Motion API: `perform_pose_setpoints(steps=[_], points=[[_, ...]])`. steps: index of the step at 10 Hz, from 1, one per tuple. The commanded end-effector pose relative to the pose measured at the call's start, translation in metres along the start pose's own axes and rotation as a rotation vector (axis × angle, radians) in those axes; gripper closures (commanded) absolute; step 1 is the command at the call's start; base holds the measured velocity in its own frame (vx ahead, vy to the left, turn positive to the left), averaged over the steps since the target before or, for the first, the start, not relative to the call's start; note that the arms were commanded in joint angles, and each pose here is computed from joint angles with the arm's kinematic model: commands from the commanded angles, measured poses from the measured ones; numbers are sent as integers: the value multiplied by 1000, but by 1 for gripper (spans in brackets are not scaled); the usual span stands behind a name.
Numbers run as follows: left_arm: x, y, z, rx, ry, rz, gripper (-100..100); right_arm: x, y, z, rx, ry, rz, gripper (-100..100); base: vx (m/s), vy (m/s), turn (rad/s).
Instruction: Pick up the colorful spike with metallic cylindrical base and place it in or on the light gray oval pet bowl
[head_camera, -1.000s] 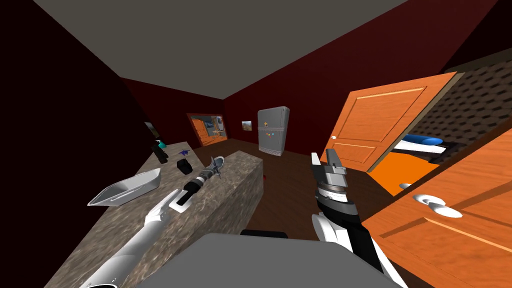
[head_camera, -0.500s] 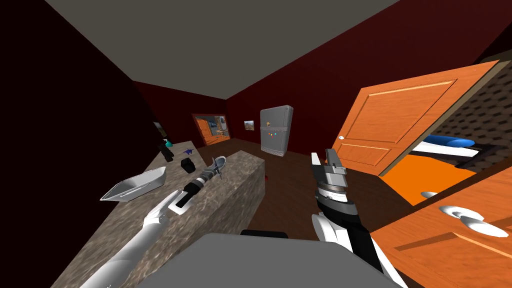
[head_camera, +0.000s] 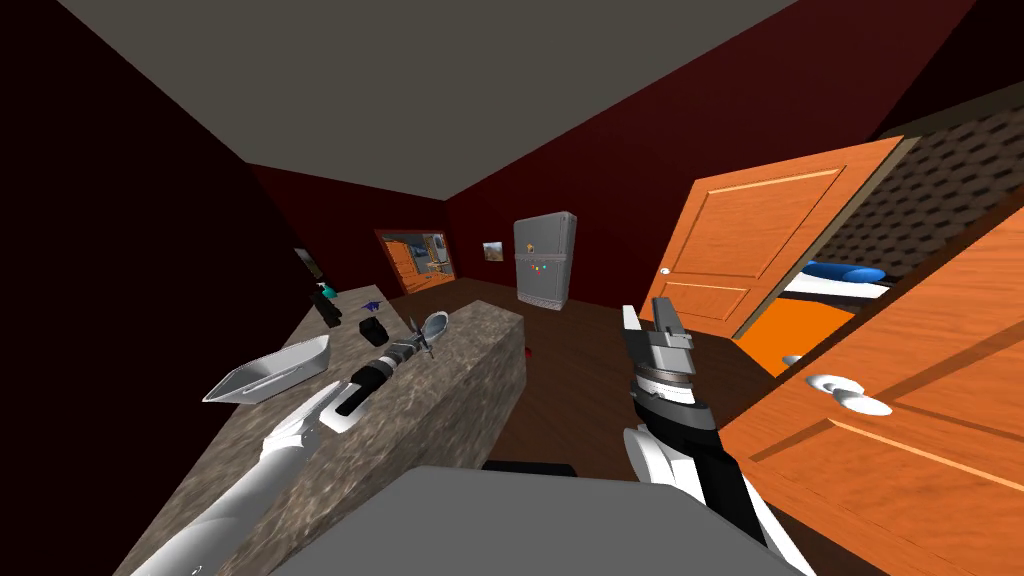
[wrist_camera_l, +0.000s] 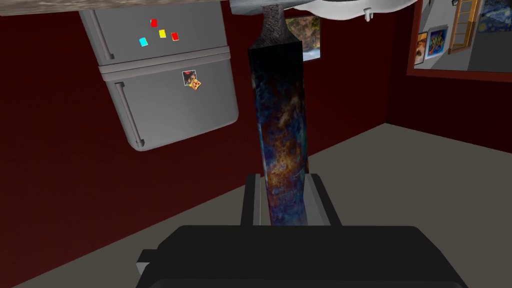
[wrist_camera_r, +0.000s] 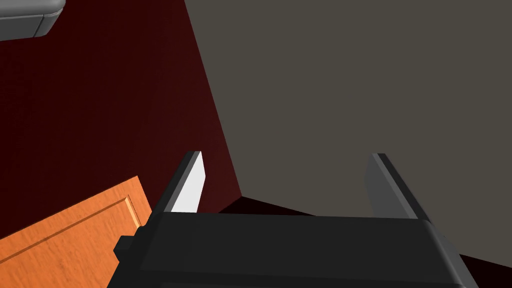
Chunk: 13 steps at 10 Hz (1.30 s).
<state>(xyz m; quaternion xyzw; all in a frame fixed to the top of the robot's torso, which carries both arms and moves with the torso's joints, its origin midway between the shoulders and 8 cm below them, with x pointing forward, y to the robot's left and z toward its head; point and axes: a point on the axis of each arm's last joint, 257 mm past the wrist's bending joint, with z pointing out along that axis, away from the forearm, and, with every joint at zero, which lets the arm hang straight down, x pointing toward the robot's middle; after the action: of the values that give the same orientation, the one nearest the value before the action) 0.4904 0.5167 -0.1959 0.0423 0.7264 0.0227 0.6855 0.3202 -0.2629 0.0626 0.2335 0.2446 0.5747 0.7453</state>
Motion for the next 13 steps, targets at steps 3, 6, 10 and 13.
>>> perform_pose_setpoints(steps=[3, 6, 10, 13], points=[[1, 49, -5, -80, 27, 24, 100, 0, 0, 0, 0, 0, 0, 0, -17, 16, -148], [-5, 90, -13, -153, 40, 27, 100, 0, 0, 0, 0, 0, 0, 0, -19, 43, -168], [-20, 136, -22, -235, 38, 20, 100, 0, 0, 0, 0, 0, 0, 0, -7, 42, -190], [-41, 175, -31, -307, 17, -1, 100, 0, 0, 0, 0, 0, 0, 0, 6, 40, -222]])
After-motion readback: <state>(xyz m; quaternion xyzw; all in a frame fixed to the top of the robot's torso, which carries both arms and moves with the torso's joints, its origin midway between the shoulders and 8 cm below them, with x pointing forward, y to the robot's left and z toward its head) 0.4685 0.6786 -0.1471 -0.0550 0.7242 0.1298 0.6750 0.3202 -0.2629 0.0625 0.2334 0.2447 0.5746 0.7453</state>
